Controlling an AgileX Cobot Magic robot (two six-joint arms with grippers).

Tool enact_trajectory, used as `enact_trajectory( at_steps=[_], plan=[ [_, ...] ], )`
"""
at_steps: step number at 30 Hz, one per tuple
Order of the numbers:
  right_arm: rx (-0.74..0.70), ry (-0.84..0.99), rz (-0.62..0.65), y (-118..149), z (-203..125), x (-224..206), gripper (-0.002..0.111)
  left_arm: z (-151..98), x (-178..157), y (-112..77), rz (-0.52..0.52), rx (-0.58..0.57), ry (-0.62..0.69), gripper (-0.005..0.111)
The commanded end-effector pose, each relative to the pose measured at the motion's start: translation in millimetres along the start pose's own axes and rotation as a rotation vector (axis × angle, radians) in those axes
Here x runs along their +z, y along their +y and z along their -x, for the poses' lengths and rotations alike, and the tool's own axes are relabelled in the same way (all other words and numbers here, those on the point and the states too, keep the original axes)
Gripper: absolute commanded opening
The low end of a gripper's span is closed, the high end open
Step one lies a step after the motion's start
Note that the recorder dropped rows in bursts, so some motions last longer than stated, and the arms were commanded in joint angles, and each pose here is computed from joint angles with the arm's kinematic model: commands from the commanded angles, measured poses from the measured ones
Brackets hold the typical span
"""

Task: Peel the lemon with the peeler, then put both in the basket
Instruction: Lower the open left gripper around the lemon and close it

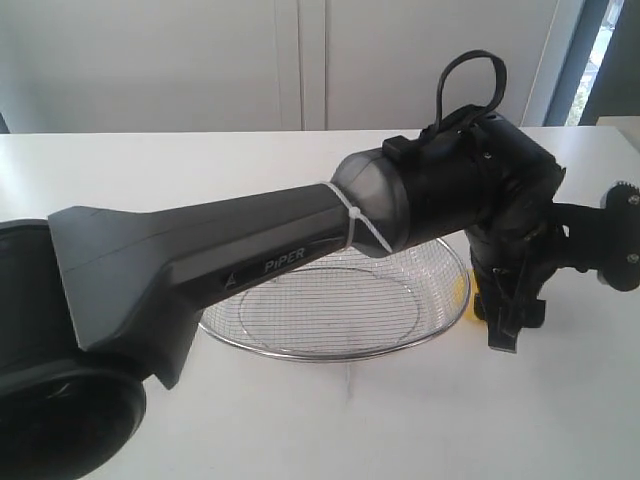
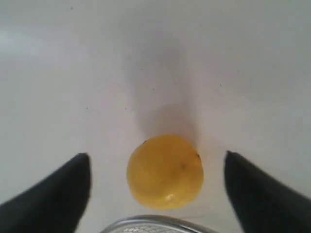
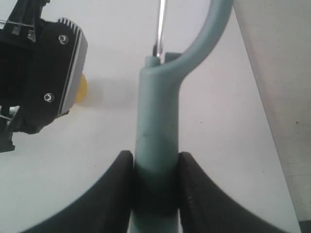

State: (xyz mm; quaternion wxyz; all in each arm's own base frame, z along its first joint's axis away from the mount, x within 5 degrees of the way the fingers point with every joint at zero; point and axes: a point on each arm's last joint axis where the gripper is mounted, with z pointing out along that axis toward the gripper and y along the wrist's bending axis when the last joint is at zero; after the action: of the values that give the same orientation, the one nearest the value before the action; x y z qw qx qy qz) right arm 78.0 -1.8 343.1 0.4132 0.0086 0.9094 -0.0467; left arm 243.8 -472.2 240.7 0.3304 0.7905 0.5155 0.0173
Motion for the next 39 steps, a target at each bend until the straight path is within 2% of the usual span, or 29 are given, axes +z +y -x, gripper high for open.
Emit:
enact_trajectory(
  at_steps=[1, 11, 16, 19, 24, 30, 39],
  plan=[
    [0.005, -0.019, -0.015, -2, 1, -1, 0.0, 8, 1, 3.9, 0.058, 0.009, -0.068, 0.106],
    [0.006, -0.017, -0.012, -2, 1, -1, 0.0, 10, 1, 6.5, 0.08, -0.05, -0.103, 0.105],
    [0.006, -0.017, -0.012, -2, 1, -1, 0.0, -15, 10, 22.0, 0.091, -0.13, -0.075, 0.105],
    [0.006, -0.017, -0.012, -2, 1, -1, 0.0, -19, 21, 19.9, 0.057, -0.199, -0.116, 0.105],
    [0.006, -0.017, -0.012, -2, 1, -1, 0.0, -25, 41, 9.2, 0.019, -0.161, -0.075, 0.105],
    [0.003, -0.018, -0.009, -2, 1, -1, 0.0, -33, 47, 7.5, 0.02, -0.117, -0.012, 0.105],
    [0.003, -0.018, -0.009, -2, 1, -1, 0.0, -36, 55, 5.3, 0.025, -0.103, 0.004, 0.105]
  ],
)
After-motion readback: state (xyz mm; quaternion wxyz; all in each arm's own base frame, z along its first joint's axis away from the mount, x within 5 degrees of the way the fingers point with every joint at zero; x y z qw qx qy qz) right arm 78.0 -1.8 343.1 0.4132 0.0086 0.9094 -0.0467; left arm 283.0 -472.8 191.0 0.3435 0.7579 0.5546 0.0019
